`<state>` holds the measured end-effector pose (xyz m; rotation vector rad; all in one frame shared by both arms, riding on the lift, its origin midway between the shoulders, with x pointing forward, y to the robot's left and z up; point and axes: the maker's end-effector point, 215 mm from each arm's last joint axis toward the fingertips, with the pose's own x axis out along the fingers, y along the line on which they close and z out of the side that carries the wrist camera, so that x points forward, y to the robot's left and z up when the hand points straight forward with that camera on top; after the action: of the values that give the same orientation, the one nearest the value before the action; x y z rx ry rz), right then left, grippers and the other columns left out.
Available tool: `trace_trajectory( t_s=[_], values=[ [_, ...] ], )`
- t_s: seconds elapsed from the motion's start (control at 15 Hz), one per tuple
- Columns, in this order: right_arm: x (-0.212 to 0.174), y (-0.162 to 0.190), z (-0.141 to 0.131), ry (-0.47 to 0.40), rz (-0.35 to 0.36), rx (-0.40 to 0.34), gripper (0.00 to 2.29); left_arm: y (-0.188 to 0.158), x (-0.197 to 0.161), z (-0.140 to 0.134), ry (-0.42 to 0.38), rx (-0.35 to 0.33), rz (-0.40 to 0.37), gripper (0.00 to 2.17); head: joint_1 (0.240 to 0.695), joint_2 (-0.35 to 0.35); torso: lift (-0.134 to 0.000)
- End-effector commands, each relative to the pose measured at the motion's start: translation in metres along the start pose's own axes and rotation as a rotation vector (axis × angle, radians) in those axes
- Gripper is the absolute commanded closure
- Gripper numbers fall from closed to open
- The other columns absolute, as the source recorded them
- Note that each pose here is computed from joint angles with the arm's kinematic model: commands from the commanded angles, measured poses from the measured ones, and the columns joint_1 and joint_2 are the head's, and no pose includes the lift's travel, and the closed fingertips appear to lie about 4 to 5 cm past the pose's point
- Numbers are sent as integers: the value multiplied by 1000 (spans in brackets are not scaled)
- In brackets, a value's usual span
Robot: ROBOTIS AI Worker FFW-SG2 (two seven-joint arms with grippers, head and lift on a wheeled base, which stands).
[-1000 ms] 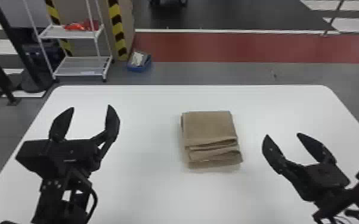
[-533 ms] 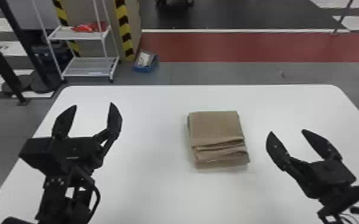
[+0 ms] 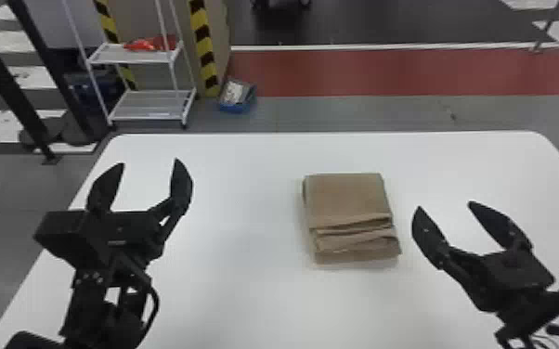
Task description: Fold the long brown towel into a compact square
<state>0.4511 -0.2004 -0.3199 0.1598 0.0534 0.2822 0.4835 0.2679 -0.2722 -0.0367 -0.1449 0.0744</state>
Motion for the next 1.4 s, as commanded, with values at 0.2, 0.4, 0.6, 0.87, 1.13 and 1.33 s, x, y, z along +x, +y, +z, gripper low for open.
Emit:
trace_trajectory(
  t_s=[0.2, 0.4, 0.6, 0.87, 1.13, 1.33],
  values=[
    [2, 9, -3, 4, 2, 8, 83, 15, 2, 4, -8, 18, 14, 144, 695, 95, -120],
    [-1, 6, -2, 5, -19, 20, 76, 15, 3, 3, -6, 30, -1, 144, 695, 104, -120],
    [-3, 6, 3, -3, -27, 24, 53, 16, 3, -3, 18, 47, -13, 144, 695, 103, -120],
    [-4, 5, 5, -7, -28, 22, 80, 14, 1, -15, 64, 60, -20, 144, 695, 103, -120],
    [-7, -8, 9, -12, -39, 10, 83, 14, -2, -11, 48, 56, -22, 144, 695, 98, -120],
    [-10, -20, 12, -21, -56, 21, 90, 13, -1, -10, 46, 54, -23, 144, 695, 80, -120]
  ],
)
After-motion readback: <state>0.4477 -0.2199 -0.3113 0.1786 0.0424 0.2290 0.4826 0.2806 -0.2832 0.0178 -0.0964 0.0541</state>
